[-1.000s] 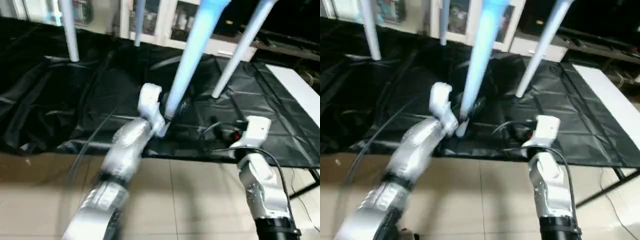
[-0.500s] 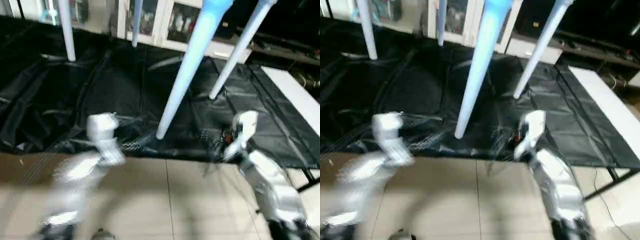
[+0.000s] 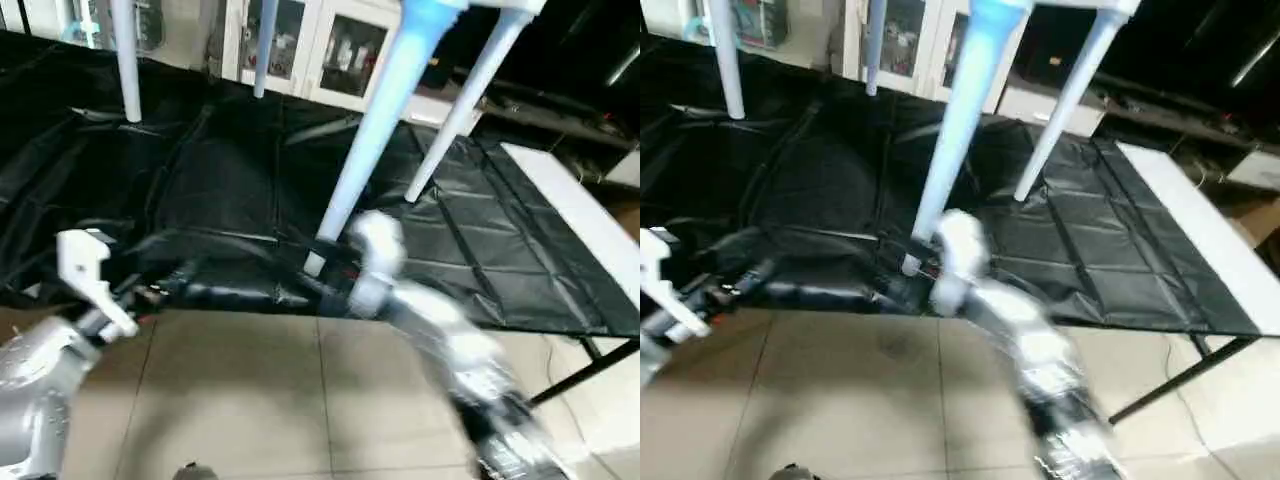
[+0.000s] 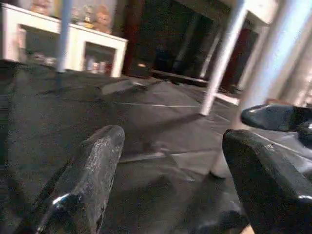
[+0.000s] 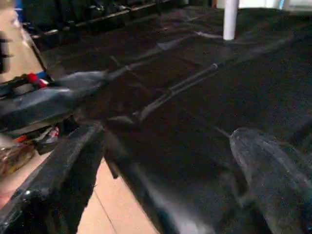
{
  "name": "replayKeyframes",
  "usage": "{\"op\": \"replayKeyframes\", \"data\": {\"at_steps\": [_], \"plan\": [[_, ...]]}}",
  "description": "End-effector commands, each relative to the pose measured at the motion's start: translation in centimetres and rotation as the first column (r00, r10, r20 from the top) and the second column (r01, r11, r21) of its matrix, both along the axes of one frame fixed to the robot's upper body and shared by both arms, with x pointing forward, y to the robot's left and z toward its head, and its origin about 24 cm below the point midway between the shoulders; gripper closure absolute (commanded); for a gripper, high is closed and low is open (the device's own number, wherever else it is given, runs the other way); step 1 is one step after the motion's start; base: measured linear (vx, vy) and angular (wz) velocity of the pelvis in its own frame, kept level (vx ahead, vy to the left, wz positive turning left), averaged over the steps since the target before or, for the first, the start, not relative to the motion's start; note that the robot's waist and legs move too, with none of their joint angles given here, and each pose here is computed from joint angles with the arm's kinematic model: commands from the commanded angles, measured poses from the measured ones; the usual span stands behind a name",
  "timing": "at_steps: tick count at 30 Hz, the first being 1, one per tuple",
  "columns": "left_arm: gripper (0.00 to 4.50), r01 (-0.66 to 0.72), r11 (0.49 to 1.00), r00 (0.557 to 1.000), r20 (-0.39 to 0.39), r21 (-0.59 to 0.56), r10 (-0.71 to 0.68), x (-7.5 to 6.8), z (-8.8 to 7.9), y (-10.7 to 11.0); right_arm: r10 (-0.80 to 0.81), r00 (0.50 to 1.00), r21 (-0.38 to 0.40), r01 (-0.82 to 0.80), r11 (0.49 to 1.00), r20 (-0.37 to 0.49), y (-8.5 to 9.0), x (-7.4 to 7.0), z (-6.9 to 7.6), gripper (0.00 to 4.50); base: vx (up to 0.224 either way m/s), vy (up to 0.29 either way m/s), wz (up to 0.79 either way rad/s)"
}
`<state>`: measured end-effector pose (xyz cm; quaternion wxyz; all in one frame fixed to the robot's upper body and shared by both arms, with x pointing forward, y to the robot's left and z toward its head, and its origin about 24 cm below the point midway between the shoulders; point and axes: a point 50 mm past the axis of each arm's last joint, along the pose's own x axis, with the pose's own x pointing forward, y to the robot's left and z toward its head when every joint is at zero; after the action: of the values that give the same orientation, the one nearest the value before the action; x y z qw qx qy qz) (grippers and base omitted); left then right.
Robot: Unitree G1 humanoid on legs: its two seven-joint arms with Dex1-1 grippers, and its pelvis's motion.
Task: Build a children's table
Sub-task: Flip table
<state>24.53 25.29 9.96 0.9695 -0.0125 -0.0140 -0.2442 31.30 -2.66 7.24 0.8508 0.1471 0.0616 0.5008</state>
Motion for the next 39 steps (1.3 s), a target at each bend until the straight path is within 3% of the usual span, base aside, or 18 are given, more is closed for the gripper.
{"op": "replayKeyframes", "data": {"at_steps": [1, 2, 3, 4, 7, 11, 18, 23, 28, 29, 31, 32, 34, 35, 36, 37, 38, 39], "plan": [[0.79, 0.006, 1.000, 1.000, 0.007, -0.006, -0.006, 0.1, 0.3, -0.5, -0.057, 0.998, -0.039, 0.057, 0.998, -0.017, -0.8, 0.8, -0.8, 0.00, 0.000, 0.000, 0.00], [0.79, 0.001, 1.000, 1.000, 0.008, -0.006, -0.001, 0.1, 0.3, -0.5, -0.060, 0.998, -0.039, 0.059, 0.997, -0.019, -0.6, 1.0, -0.8, 0.00, 0.000, 0.000, 0.00], [0.79, 0.004, 1.000, 1.000, 0.005, -0.005, -0.004, 0.1, 0.2, -0.9, -0.153, 0.988, -0.052, 0.153, 0.987, -0.003, -0.8, 2.2, -0.5, 0.00, 0.000, 0.000, 0.00], [0.79, 0.004, 1.000, 1.000, 0.005, -0.005, -0.004, 0.1, 0.2, -0.9, -0.154, 0.988, -0.052, 0.154, 0.987, -0.003, -0.8, 2.2, -0.5, 0.00, 0.000, 0.000, 0.00], [0.79, 0.016, 1.000, 1.000, 0.002, -0.014, -0.016, 0.2, 0.1, -1.5, -0.290, 0.957, -0.052, 0.291, 0.955, 0.021, -2.2, 3.5, -0.2, 0.00, 0.000, 0.000, 0.00], [0.79, 0.052, 0.998, 0.999, -0.004, -0.023, -0.052, 0.6, -0.2, -2.7, -0.512, 0.858, -0.059, 0.513, 0.856, 0.035, -6.8, 4.9, -0.5, 0.00, 0.000, 0.000, 0.00], [0.79, 0.101, 0.994, 0.995, -0.007, -0.035, -0.101, 1.3, -0.2, -3.9, -0.688, 0.723, -0.059, 0.691, 0.721, 0.063, -13.2, 6.0, 0.0, 0.00, 0.000, 0.000, 0.00], [0.79, 0.129, 0.991, 0.992, -0.010, -0.038, -0.129, 1.8, -0.4, -4.6, -0.817, 0.565, -0.106, 0.825, 0.556, 0.116, -20.2, 5.6, 0.5, 0.00, 0.000, 0.000, 0.00], [0.79, 0.140, 0.990, 0.990, -0.011, -0.033, -0.141, 2.2, -0.6, -5.3, -0.889, 0.436, -0.152, 0.897, 0.416, 0.138, -25.1, 4.6, 0.6, 0.00, 0.000, 0.000, 0.00], [0.79, 0.107, 0.994, 0.994, -0.007, -0.024, -0.107, 2.7, -0.9, -5.8, -0.880, 0.453, -0.145, 0.889, 0.434, 0.142, -25.5, 4.3, 0.7, 0.00, -0.083, -0.004, -0.05], [0.79, 0.049, 0.998, 0.999, -0.003, -0.032, -0.050, 3.2, -1.3, -6.5, -0.836, 0.531, -0.108, 0.847, 0.521, 0.137, -24.6, 4.1, 0.6, 0.00, -0.098, -0.022, 0.02], [0.79, 0.036, 0.999, 0.999, -0.003, -0.034, -0.036, 3.2, -1.4, -6.6, -0.828, 0.544, -0.102, 0.839, 0.534, 0.138, -24.3, 4.0, 0.5, 0.00, -0.026, -0.137, 0.14], [0.79, -0.076, 0.996, 0.997, 0.003, -0.052, 0.076, 3.6, -1.9, -6.9, -0.744, 0.650, -0.039, 0.756, 0.653, 0.156, -22.0, 3.1, 0.2, 0.00, 0.028, -0.131, -0.03], [0.79, -0.076, 0.996, 0.997, 0.003, -0.052, 0.076, 3.6, -1.9, -6.9, -0.744, 0.650, -0.039, 0.756, 0.653, 0.156, -22.0, 3.1, 0.2, 0.00, 0.051, -0.031, -0.17], [0.79, -0.160, 0.985, 0.987, -0.020, -0.067, 0.159, 3.5, -2.3, -7.2, -0.668, 0.720, 0.002, 0.680, 0.733, 0.189, -19.6, 1.2, 0.2, 0.00, 0.051, -0.031, -0.17], [0.79, -0.160, 0.985, 0.987, -0.020, -0.067, 0.159, 3.5, -2.3, -7.2, -0.668, 0.720, 0.002, 0.680, 0.733, 0.189, -19.6, 1.2, 0.2, 0.00, -0.024, -0.035, 0.22], [0.79, -0.202, 0.977, 0.979, -0.032, -0.070, 0.201, 3.2, -2.4, -7.4, -0.636, 0.748, 0.027, 0.643, 0.765, 0.191, -18.0, -0.3, 0.1, 0.00, 0.000, 0.000, 0.00], [0.79, -0.208, 0.976, 0.978, -0.034, -0.071, 0.206, 3.1, -2.4, -7.5, -0.631, 0.752, 0.030, 0.638, 0.769, 0.190, -17.7, -0.5, 0.1, 0.00, 0.000, 0.000, 0.00]]}}
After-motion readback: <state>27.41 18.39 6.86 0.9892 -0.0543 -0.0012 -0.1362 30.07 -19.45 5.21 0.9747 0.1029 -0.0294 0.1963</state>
